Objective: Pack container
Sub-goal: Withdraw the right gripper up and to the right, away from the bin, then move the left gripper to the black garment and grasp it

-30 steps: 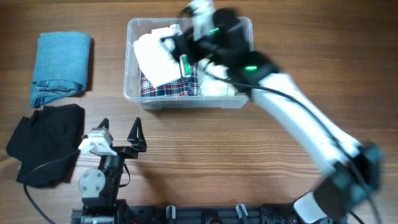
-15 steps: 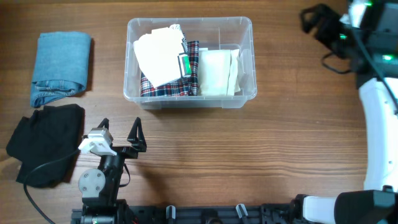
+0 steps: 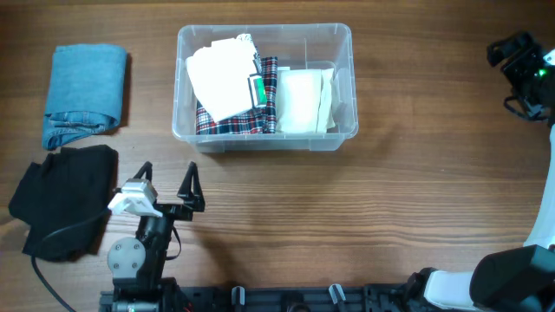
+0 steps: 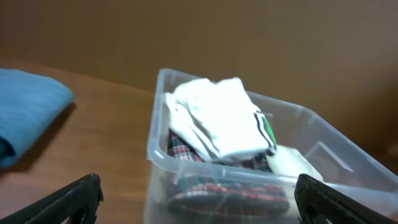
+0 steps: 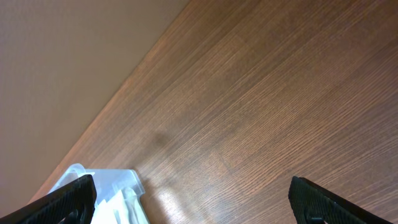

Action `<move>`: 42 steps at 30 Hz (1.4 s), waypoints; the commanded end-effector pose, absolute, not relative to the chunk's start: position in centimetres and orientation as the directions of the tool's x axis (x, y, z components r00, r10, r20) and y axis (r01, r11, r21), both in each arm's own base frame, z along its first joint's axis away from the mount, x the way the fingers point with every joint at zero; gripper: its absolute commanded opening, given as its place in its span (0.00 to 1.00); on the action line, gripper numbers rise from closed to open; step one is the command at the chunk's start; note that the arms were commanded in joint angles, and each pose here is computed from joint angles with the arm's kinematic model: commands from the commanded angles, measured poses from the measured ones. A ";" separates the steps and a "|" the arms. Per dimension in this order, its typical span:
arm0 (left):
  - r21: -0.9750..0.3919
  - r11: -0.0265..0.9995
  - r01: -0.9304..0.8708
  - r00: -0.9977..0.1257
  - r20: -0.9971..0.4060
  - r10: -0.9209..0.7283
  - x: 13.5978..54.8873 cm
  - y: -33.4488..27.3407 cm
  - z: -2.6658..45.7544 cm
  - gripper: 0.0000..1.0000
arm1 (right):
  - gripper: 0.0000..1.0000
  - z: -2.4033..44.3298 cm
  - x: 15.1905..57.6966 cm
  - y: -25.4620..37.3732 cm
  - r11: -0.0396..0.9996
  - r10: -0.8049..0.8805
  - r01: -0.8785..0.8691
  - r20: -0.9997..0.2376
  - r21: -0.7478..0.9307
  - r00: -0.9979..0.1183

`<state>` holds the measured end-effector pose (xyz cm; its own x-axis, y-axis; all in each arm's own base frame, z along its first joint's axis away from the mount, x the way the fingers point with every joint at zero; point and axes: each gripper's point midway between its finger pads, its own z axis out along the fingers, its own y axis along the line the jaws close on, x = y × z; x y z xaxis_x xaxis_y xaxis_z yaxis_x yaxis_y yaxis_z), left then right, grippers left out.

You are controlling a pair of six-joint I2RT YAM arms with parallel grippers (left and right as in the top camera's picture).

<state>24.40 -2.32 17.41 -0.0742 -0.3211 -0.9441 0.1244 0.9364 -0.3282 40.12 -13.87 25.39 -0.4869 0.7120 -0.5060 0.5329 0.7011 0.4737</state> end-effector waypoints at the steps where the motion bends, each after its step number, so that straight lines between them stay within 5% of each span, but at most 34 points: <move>1: -0.352 0.921 0.166 -0.058 -0.936 -0.347 23.0 -2.9 22.1 1.00 | 1.00 24.8 40.2 -14.0 0.694 0.719 0.546 -0.493 0.470 -0.489; 6: -0.397 0.915 0.077 -0.218 -0.902 -0.373 20.1 -2.6 28.0 1.00 | 1.00 24.8 40.2 -14.0 0.694 0.719 0.546 -0.493 0.470 -0.489; 11: -0.376 0.926 -0.038 -0.495 -0.798 -0.344 20.0 -2.6 31.2 1.00 | 1.00 24.8 40.2 -14.0 0.694 0.719 0.546 -0.493 0.470 -0.489; 20: -0.373 0.922 -0.105 -0.789 -0.534 -0.305 23.2 -3.8 29.5 1.00 | 1.00 24.8 40.2 -14.0 0.694 0.719 0.546 -0.494 0.470 -0.489; 23: -0.237 0.951 -0.199 -0.842 -0.454 -0.290 23.5 -1.5 26.6 1.00 | 1.00 24.8 40.2 -14.0 0.694 0.719 0.546 -0.494 0.470 -0.489; 28: 0.075 0.859 -0.506 -0.837 -0.285 -0.468 23.0 4.0 21.8 1.00 | 1.00 24.8 40.2 -14.0 0.693 0.720 0.546 -0.493 0.470 -0.489; 42: 0.559 0.726 -0.400 -0.909 -0.142 -0.391 29.4 10.5 12.1 1.00 | 1.00 24.8 40.2 -14.0 0.694 0.719 0.546 -0.493 0.470 -0.489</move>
